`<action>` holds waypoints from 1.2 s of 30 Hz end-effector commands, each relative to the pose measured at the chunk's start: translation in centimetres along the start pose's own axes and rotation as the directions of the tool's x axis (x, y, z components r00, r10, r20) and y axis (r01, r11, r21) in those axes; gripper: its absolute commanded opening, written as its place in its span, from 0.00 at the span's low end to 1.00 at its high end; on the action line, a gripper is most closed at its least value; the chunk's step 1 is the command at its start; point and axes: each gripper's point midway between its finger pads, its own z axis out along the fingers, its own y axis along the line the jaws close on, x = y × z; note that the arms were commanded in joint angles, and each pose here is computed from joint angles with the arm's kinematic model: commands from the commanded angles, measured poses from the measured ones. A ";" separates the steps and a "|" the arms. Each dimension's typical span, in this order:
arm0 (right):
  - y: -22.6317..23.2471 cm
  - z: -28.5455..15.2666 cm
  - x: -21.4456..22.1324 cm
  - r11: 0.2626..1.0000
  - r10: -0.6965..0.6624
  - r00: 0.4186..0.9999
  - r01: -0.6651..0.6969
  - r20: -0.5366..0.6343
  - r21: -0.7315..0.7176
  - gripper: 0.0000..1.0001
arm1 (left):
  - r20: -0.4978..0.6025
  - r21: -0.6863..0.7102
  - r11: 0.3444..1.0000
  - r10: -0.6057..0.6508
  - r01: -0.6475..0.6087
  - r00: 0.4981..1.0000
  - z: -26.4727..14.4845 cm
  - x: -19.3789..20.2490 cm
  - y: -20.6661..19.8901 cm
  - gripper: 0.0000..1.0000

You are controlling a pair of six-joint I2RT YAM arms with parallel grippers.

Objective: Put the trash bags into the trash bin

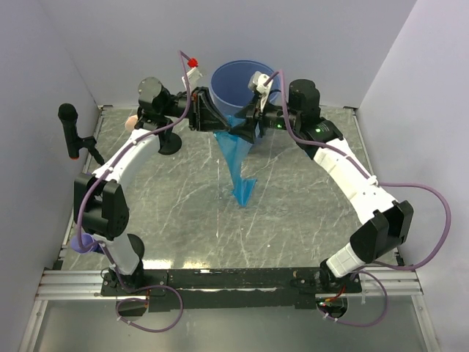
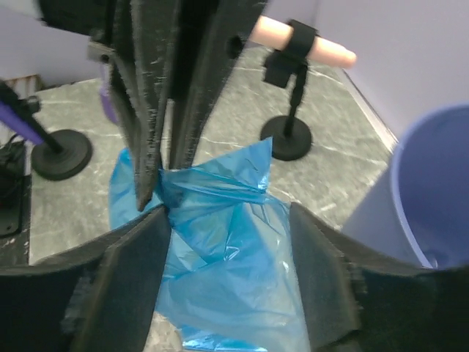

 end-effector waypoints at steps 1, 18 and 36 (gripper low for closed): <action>0.2 0.8 -2.1 0.993 -0.106 0.993 0.109 0.054 -0.054 0.60 | -0.022 0.054 0.995 0.080 -0.078 0.997 -0.2 -0.9 -2.1 0.17; 2.9 -1.8 -2.6 0.982 -0.137 0.989 0.144 0.062 -0.124 0.00 | 0.008 -0.027 0.999 0.039 -0.038 0.999 -2.9 -1.1 -1.1 0.11; 3.5 -2.6 -2.5 0.982 -0.101 0.992 0.111 0.069 -0.152 0.00 | -0.018 -0.181 0.968 0.173 -0.173 0.985 -5.0 0.4 2.9 0.29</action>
